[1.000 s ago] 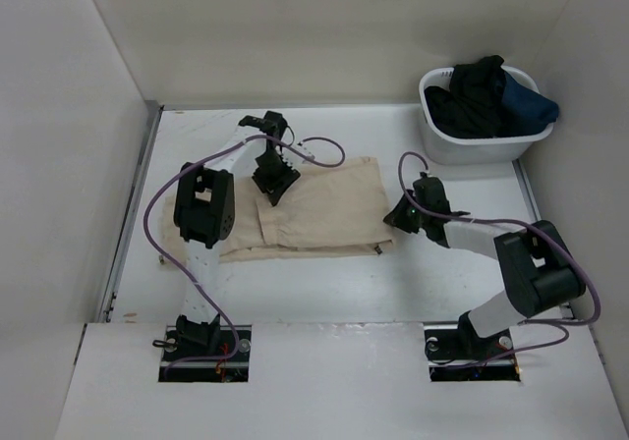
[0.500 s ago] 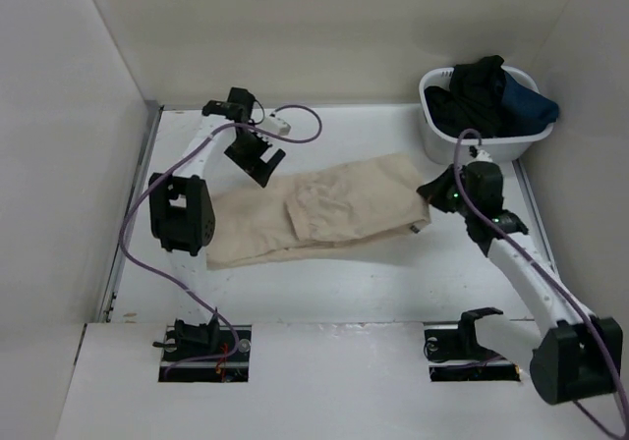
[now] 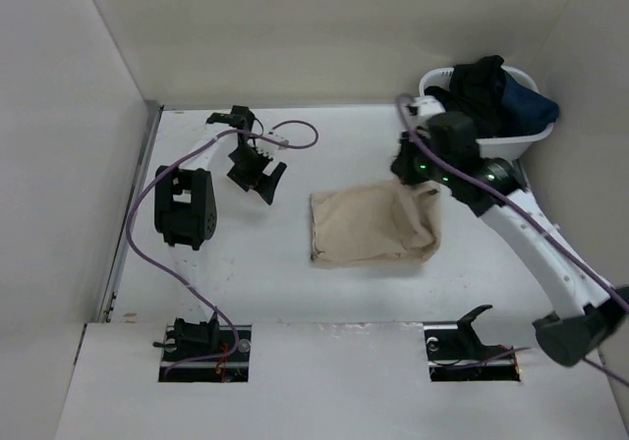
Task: Fold and stack the trousers
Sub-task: Fold the trousers
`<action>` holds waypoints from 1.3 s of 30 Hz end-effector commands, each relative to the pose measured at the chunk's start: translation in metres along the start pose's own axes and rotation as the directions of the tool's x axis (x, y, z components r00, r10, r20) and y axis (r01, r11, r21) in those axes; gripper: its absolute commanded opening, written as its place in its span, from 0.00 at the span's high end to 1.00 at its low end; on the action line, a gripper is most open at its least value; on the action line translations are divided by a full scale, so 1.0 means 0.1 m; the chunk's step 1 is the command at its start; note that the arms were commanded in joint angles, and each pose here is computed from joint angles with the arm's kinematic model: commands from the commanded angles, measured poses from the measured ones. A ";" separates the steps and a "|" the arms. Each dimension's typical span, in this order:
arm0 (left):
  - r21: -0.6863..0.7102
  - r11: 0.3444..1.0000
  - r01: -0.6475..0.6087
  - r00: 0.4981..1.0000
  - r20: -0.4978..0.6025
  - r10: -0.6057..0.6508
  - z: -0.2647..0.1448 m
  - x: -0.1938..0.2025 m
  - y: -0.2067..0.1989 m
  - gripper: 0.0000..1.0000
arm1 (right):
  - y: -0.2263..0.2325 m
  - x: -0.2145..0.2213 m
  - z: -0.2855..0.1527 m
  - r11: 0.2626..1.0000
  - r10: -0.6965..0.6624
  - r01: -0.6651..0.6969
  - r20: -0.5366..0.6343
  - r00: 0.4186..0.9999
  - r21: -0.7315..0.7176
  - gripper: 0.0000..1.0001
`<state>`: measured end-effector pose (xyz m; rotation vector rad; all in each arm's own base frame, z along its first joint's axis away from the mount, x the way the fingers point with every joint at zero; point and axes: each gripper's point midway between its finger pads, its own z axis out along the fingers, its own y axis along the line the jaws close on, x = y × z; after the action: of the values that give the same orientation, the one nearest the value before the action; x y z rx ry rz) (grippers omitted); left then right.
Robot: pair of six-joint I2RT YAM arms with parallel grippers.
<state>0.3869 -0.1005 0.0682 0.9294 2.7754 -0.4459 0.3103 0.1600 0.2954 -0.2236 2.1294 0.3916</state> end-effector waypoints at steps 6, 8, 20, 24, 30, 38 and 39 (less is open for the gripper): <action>0.070 0.997 0.019 0.999 0.044 -0.022 0.14 -0.16 -0.18 0.00 | 1.69 0.47 0.86 0.917 -0.316 0.260 -0.156 0.936 -0.301 1.00; 0.057 0.996 0.064 0.996 0.058 -0.067 0.11 -0.12 -0.01 0.00 | 2.03 0.65 1.07 0.887 -0.367 0.287 -0.174 0.914 -0.362 1.00; -0.009 0.967 0.255 0.952 0.176 -0.249 -0.24 0.11 0.79 0.00 | 2.77 1.04 1.40 0.809 -0.369 0.222 -0.175 0.913 -0.544 0.38; -0.035 0.978 0.208 0.954 0.229 -0.194 -0.49 0.03 0.74 0.00 | 3.05 0.41 0.70 0.703 -0.248 0.202 0.030 0.968 -0.682 0.31; 0.012 0.998 -0.060 0.947 0.318 0.053 -0.81 -0.20 -0.18 0.00 | 2.22 0.32 0.44 0.824 0.035 0.009 0.068 0.997 -0.567 0.73; 0.288 0.915 -0.284 0.959 0.113 0.261 -0.08 0.44 -1.42 0.00 | -0.01 1.57 0.94 0.844 0.531 -0.530 0.001 0.847 0.086 0.98; 0.301 0.903 -0.308 0.951 0.087 0.296 -0.01 0.52 -1.50 0.00 | -0.14 1.71 0.97 0.826 0.553 -0.547 -0.007 0.833 0.134 0.98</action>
<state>0.2880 -0.1846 0.1123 1.2542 2.4616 -0.7585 0.2925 0.2103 0.1330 0.1833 2.2064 0.6599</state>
